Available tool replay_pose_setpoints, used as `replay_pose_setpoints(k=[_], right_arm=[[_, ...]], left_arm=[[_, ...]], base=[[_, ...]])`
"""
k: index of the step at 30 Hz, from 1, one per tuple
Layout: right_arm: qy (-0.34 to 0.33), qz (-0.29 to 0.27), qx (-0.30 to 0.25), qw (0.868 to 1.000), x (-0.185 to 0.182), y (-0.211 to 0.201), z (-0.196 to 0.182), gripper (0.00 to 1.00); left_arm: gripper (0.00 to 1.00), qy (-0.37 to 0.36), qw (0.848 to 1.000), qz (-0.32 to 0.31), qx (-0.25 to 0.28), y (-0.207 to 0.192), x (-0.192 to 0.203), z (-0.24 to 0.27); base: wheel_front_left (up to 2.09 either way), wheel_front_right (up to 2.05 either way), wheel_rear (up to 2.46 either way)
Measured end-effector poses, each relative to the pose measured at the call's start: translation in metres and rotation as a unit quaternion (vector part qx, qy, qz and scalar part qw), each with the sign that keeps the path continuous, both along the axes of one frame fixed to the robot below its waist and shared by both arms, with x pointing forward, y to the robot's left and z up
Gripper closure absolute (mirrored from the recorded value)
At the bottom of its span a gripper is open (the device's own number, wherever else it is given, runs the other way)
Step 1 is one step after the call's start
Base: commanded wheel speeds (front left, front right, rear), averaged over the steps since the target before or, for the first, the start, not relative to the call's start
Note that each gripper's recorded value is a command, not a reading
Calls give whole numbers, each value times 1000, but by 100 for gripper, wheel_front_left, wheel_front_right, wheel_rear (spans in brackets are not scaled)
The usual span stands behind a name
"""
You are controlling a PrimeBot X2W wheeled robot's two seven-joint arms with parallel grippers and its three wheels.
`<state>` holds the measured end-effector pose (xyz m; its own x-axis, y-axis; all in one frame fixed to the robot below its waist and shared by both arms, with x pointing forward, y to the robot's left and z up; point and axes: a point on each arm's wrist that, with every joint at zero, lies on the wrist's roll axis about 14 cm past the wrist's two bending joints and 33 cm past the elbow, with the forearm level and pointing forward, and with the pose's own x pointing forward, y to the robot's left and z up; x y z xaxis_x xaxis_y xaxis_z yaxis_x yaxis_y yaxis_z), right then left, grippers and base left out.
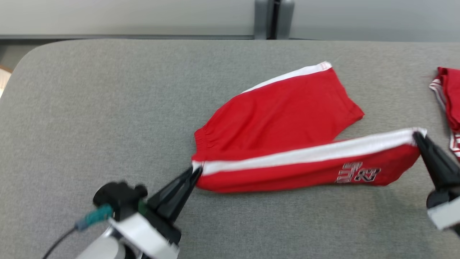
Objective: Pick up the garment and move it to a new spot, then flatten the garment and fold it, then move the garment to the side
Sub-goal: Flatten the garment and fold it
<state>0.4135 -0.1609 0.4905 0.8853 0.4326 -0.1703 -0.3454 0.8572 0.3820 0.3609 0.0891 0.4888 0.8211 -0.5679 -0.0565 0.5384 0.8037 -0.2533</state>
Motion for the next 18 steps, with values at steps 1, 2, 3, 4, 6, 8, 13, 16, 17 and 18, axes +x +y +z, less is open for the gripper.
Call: replay_pose_setpoints(k=[1, 2, 3, 4, 6, 8, 13, 16, 17, 18], right_arm=[[2, 3, -4, 1000, 10, 2, 0, 100], [7, 9, -11, 1000, 20, 5, 0, 100], [13, 14, -18, 1000, 29, 7, -3, 100], [20, 21, -23, 999, 37, 11, -4, 100], [27, 32, -38, 998, 56, 17, -6, 100], [34, 38, -51, 997, 75, 20, -8, 100], [57, 58, -65, 995, 111, 35, -18, 100], [63, 58, -72, 994, 132, 37, -22, 100], [66, 60, -74, 993, 138, 38, -24, 100], [68, 61, -75, 993, 143, 40, -26, 100]], left_arm=[[100, 9, 1000, 5, -15, -1, 7, 1], [100, 21, 999, 8, -26, -2, 14, 1], [100, 26, 999, 6, -32, -4, 20, 1], [100, 32, 999, 4, -41, -6, 27, 2], [100, 45, 997, 3, -57, -8, 38, 2], [100, 56, 996, 8, -63, -6, 52, 0], [100, 104, 993, 31, -55, 10, 79, -24], [100, 126, 990, 42, -53, 18, 91, -36], [100, 132, 989, 45, -56, 19, 94, -40], [100, 137, 988, 45, -55, 19, 96, -43]], base=[[0, 0, 0], [0, 0, 0], [0, 0, 0], [0, 0, 0], [0, 0, 0], [0, 0, 0], [0, 0, 0], [0, 0, 0], [0, 0, 0], [0, 0, 0]])
